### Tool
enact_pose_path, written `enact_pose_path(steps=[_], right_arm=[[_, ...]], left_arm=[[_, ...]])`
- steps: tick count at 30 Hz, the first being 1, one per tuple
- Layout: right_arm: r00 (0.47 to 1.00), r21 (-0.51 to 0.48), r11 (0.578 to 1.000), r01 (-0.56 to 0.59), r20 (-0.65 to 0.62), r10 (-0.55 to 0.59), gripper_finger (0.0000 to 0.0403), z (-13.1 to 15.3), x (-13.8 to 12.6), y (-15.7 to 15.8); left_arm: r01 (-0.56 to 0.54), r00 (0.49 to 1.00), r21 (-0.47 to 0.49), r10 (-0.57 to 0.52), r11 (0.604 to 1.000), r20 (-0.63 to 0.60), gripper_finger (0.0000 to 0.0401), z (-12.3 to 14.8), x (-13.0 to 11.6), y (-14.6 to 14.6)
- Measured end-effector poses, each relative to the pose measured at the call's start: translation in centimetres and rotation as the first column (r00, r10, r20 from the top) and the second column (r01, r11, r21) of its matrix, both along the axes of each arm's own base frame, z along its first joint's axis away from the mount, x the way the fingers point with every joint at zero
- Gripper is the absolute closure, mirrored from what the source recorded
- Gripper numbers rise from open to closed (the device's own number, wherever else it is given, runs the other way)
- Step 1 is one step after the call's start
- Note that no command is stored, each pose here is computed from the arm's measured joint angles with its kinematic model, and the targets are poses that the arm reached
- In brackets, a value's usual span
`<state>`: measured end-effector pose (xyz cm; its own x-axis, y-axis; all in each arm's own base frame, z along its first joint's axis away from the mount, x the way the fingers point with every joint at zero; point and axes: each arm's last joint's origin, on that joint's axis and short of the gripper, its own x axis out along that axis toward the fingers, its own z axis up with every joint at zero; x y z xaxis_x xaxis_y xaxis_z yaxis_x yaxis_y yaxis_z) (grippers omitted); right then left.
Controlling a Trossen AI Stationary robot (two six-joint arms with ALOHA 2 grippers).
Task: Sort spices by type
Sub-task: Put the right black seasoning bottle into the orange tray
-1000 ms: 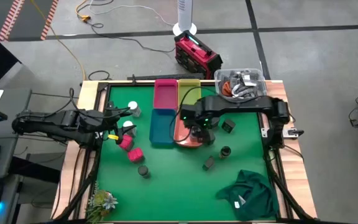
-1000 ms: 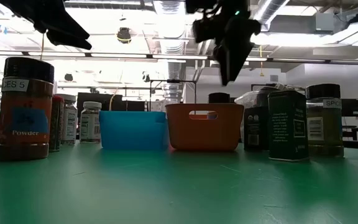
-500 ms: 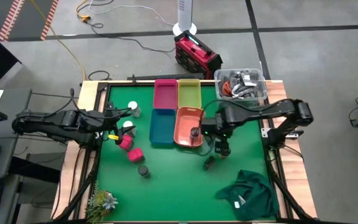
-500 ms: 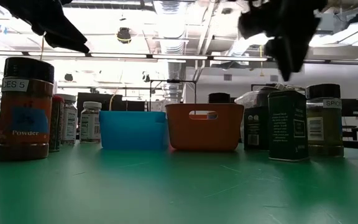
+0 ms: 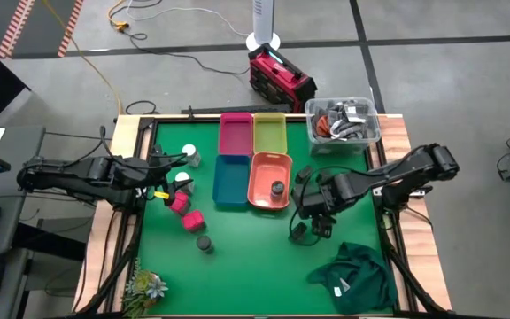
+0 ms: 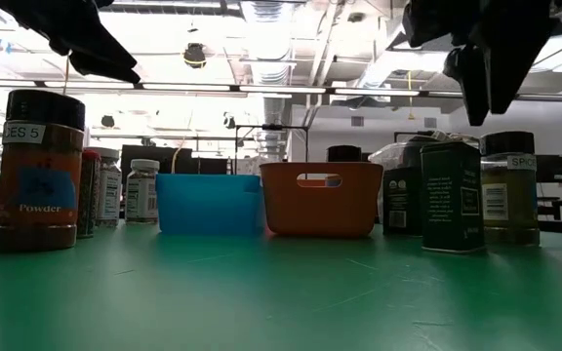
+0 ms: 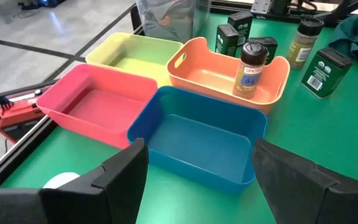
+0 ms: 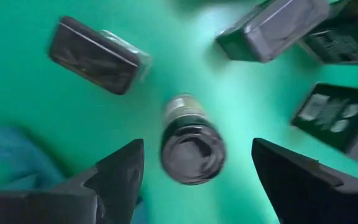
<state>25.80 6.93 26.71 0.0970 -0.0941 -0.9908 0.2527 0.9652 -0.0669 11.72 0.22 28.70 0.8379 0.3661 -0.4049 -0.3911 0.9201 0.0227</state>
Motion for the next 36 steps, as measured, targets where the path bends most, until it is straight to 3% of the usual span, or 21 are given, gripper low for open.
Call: enact_pose_path(steps=[9, 17, 25, 36], right_arm=[[0.998, -0.062, 0.998, -0.005, 0.060, 0.009, 0.0076, 0.0, -0.3, 1.4], [0.999, -0.072, 0.997, 0.011, 0.038, -0.008, 0.0076, -3.6, -1.2, 1.5], [0.999, -0.047, 0.999, 0.018, 0.041, -0.016, 0.0080, -5.2, -1.4, 1.3], [1.000, 0.014, 1.000, -0.007, 0.012, 0.007, 0.0177, -6.1, -1.1, -0.4]], left_arm=[[0.000, 1.000, 0.000, 0.000, 1.000, -0.001, 0.0130, 0.0, 0.0, 0.0], [0.006, 1.000, 0.013, -0.006, 1.000, -0.007, 0.0130, 0.0, 0.0, 0.0], [0.006, 1.000, 0.012, -0.006, 1.000, -0.005, 0.0130, 0.0, 0.0, 0.0], [0.008, 1.000, 0.015, -0.008, 1.000, -0.007, 0.0130, 0.0, 0.0, 0.0]])
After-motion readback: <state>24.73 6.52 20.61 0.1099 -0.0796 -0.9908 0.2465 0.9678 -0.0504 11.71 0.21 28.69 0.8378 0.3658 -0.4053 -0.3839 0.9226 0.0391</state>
